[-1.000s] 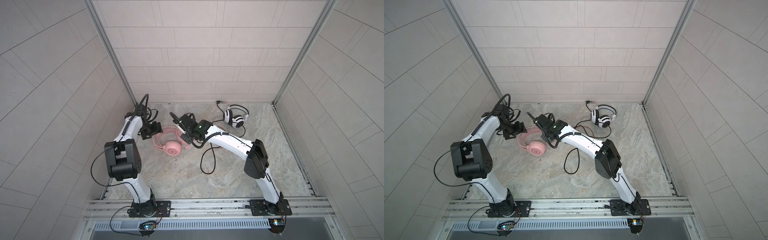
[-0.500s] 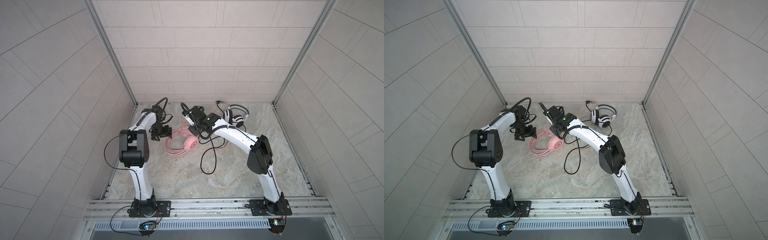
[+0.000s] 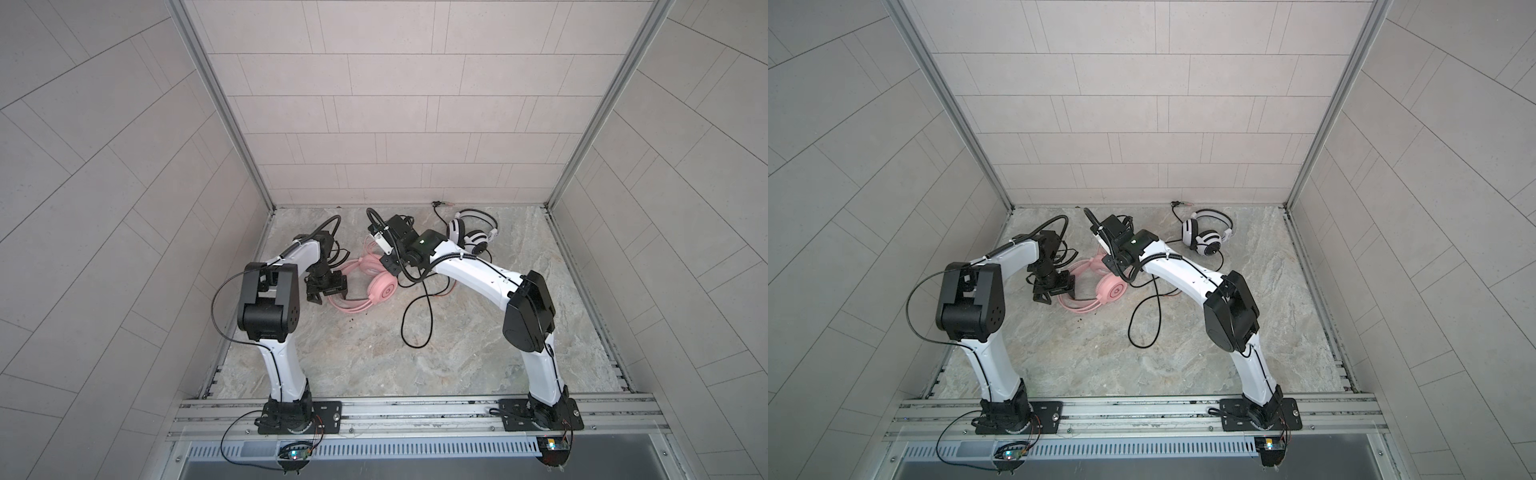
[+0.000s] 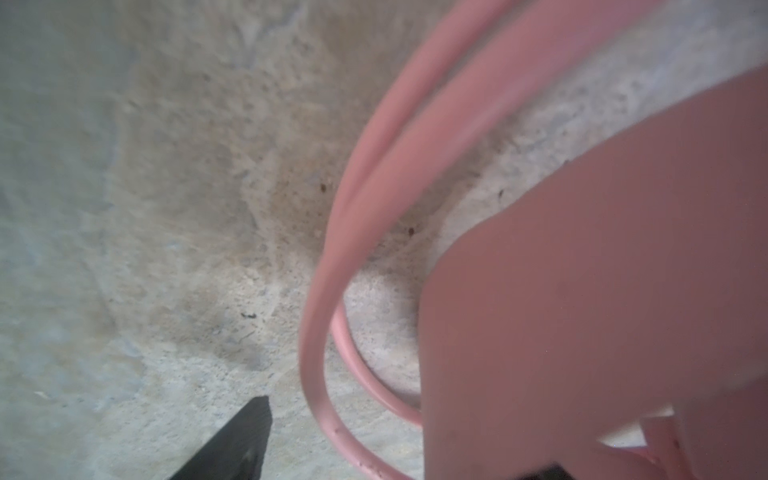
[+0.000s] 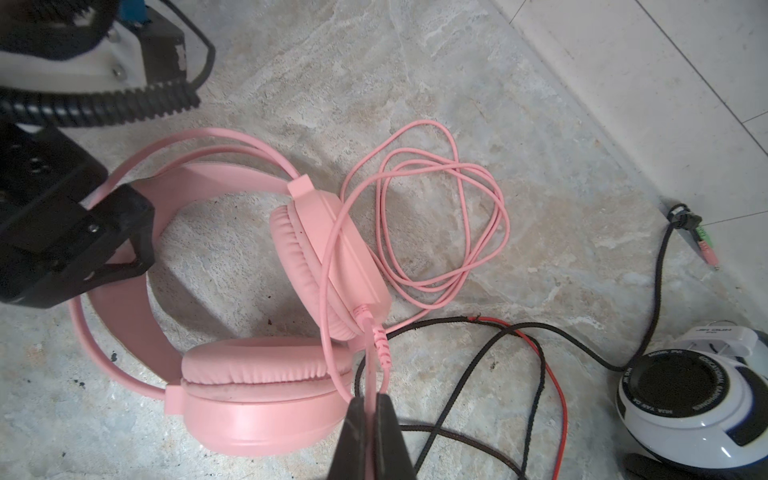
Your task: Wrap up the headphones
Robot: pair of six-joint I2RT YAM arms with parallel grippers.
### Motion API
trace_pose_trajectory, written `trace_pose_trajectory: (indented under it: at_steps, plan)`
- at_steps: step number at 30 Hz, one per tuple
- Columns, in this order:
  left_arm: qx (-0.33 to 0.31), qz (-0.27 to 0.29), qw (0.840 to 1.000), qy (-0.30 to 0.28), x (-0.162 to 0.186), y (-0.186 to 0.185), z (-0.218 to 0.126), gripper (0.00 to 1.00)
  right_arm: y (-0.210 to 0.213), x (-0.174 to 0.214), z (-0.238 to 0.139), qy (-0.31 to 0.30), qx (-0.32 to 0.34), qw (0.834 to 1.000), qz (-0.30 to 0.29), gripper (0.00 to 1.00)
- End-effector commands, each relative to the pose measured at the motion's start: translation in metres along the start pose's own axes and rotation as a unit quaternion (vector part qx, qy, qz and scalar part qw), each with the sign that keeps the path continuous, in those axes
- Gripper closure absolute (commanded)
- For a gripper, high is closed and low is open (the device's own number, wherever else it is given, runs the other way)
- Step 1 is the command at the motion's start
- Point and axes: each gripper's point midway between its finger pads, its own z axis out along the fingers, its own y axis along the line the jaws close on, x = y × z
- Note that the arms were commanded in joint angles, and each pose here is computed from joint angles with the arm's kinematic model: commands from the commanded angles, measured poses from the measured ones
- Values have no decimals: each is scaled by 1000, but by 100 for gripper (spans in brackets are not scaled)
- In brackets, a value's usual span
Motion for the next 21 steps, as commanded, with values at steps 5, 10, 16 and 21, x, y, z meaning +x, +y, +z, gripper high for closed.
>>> trace_pose_trajectory:
  at_steps: [5,10,16,21]
  plan:
    - [76,-35,996,-16,-15,-29,12,34,16,-15,-33,-53,-53,997,24,96]
    - [74,-41,996,-30,-19,-26,10,57,15,-12,-39,-56,-52,997,26,95]
    - [80,-36,994,-71,-27,-23,-18,79,13,-13,-47,-64,-50,996,33,88]
    - [88,-34,990,-109,-31,-10,-53,85,4,-15,-66,-77,-38,996,37,72]
